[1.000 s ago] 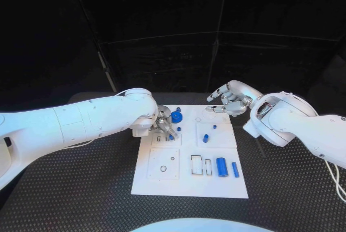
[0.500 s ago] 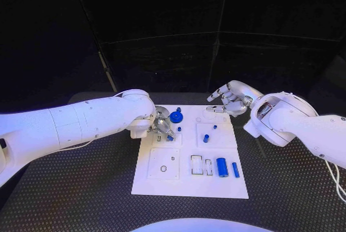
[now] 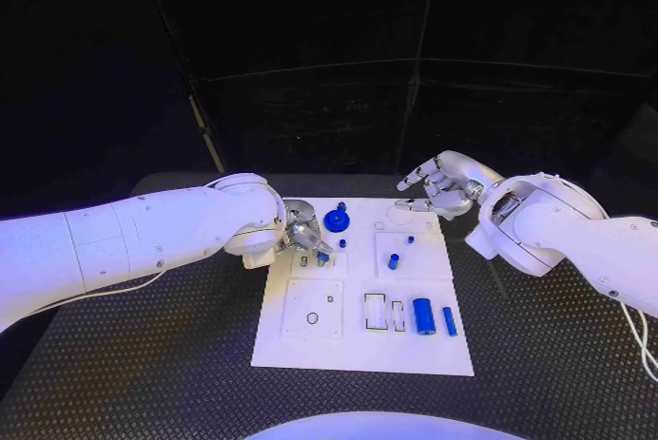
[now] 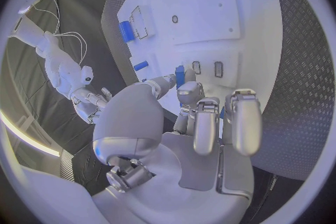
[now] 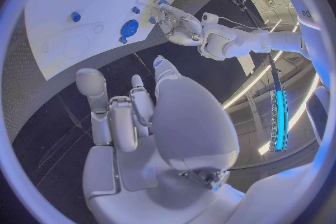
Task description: Assemble the parts on the task board
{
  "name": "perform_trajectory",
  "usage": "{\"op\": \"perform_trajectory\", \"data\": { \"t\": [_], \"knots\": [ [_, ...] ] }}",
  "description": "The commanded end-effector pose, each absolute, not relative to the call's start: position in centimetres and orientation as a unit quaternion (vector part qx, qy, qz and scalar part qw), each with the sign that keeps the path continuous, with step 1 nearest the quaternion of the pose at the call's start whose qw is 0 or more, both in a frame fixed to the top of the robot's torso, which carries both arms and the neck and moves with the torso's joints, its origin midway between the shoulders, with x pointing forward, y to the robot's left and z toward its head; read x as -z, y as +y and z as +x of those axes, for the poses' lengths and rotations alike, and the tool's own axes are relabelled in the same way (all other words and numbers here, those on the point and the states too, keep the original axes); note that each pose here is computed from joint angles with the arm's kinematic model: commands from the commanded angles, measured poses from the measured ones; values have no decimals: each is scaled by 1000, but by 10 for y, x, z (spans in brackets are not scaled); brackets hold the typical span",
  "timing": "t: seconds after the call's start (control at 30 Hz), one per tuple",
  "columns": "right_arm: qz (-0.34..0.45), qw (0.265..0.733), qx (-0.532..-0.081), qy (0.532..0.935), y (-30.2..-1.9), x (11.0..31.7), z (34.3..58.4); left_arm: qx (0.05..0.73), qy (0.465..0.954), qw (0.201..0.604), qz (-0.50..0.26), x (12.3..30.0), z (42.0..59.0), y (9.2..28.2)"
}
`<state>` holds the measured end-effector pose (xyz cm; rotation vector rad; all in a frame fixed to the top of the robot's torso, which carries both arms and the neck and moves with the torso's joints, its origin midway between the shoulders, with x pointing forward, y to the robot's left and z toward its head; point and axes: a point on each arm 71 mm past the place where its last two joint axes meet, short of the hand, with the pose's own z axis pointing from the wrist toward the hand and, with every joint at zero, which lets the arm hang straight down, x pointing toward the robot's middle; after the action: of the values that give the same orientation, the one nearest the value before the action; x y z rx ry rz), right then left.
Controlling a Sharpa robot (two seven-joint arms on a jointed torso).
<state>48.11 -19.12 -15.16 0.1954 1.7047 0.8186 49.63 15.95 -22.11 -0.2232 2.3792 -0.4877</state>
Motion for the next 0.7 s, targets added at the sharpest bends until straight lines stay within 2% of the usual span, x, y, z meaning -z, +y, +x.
{"op": "perform_trajectory", "data": {
  "t": [0.03,0.37,0.7],
  "knots": [
    [78,582,-353,728,-191,150,481,198,899,375,-107,219,496,161],
    [79,583,-351,729,-193,151,482,186,888,405,-109,232,489,169],
    [78,581,-354,729,-192,151,482,180,882,422,-106,238,487,170]
  ]
}}
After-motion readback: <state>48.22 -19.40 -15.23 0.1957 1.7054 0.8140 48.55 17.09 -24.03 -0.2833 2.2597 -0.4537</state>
